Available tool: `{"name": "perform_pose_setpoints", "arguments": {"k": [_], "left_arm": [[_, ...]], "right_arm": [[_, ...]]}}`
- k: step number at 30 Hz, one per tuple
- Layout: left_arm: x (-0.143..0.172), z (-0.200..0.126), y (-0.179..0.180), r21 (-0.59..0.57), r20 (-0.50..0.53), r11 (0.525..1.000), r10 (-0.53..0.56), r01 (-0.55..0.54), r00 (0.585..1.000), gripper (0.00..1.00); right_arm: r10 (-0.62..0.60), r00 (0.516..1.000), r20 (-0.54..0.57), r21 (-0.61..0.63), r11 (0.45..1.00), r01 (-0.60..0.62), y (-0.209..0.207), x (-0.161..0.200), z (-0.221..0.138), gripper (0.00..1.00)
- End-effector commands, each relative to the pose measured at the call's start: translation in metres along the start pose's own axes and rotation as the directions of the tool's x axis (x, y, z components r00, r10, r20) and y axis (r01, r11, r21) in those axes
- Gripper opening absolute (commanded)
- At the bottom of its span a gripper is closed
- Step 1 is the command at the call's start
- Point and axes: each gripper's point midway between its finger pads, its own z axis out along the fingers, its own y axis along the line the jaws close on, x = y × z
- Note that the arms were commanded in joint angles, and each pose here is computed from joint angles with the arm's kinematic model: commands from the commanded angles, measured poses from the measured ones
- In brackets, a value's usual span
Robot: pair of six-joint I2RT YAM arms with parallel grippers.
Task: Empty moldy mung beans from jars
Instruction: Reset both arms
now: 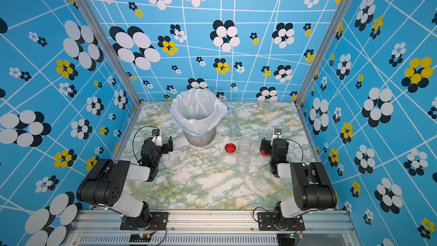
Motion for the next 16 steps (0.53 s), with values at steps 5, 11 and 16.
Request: {"name": "perform_pose_setpoints", "arguments": {"k": [5, 11, 16], "left_arm": [[-0.001, -0.009, 0.001, -0.021, 0.041, 1.000, 0.003, -0.002, 0.999, 0.99], [0.001, -0.005, 0.000, -0.024, 0.012, 1.000, 0.008, -0.007, 1.000, 0.99], [0.001, -0.003, 0.003, -0.031, 0.003, 0.999, -0.006, 0.006, 1.000, 0.99]], "right_arm": [[0.001, 0.999, 0.050, -0.010, 1.000, 0.000, 0.003, -0.018, 0.000, 0.99], [-0.001, 0.999, 0.046, -0.010, 1.000, 0.002, 0.003, -0.017, 0.000, 0.99], [0.000, 0.999, 0.045, -0.009, 1.000, 0.000, 0.003, -0.016, 0.000, 0.99]]}}
